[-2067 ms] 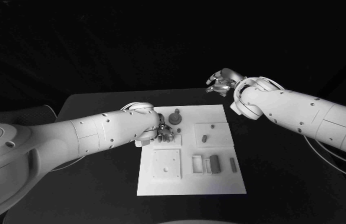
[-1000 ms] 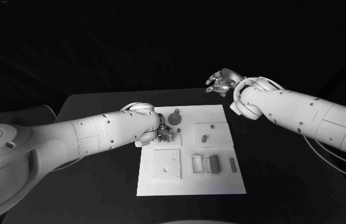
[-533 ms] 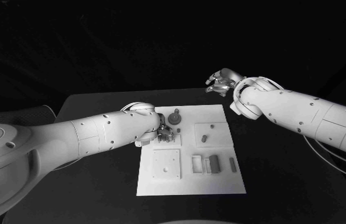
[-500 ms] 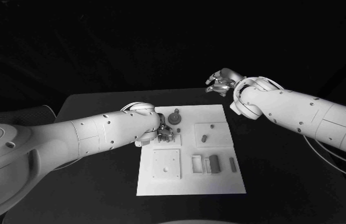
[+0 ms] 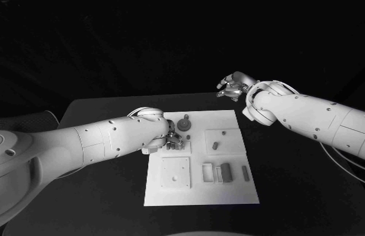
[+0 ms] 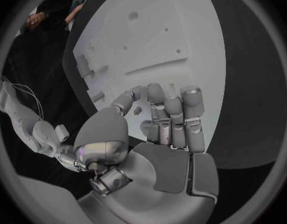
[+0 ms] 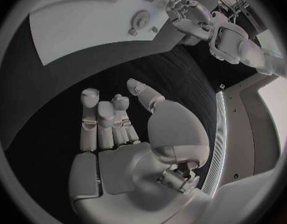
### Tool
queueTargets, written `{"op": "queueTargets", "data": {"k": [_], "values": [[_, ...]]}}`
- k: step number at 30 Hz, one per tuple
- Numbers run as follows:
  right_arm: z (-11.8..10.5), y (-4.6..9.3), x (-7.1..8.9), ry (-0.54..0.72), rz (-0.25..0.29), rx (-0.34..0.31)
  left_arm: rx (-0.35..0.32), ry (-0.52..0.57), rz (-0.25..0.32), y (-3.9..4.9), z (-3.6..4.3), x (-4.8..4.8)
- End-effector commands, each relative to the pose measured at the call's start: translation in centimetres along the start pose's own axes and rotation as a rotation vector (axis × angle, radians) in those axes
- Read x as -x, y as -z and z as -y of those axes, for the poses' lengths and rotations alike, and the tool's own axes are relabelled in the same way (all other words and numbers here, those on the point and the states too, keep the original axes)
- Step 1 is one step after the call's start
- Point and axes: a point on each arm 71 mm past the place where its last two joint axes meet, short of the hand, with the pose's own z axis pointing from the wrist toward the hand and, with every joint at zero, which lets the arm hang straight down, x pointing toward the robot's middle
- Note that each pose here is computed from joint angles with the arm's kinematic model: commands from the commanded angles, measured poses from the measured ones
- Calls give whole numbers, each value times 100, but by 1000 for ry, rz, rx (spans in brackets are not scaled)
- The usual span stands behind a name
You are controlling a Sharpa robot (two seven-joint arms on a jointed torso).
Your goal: Assemble the parts on the task board
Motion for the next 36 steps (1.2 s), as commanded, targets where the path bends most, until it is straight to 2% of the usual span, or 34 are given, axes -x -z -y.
{"op": "queueTargets", "data": {"k": [1, 13, 23, 36], "values": [[-11, 1, -9, 10, -10, 8, -22, -31, -41, 3, 37, -42], [-6, 2, -6, 11, -10, 8, -6, -14, -30, -2, 13, -28], [2, 3, -3, 11, -11, 6, 2, 14, 4, -7, -11, 3], [1, 4, -2, 11, -10, 6, 4, 29, 8, -11, -23, 12]]}}
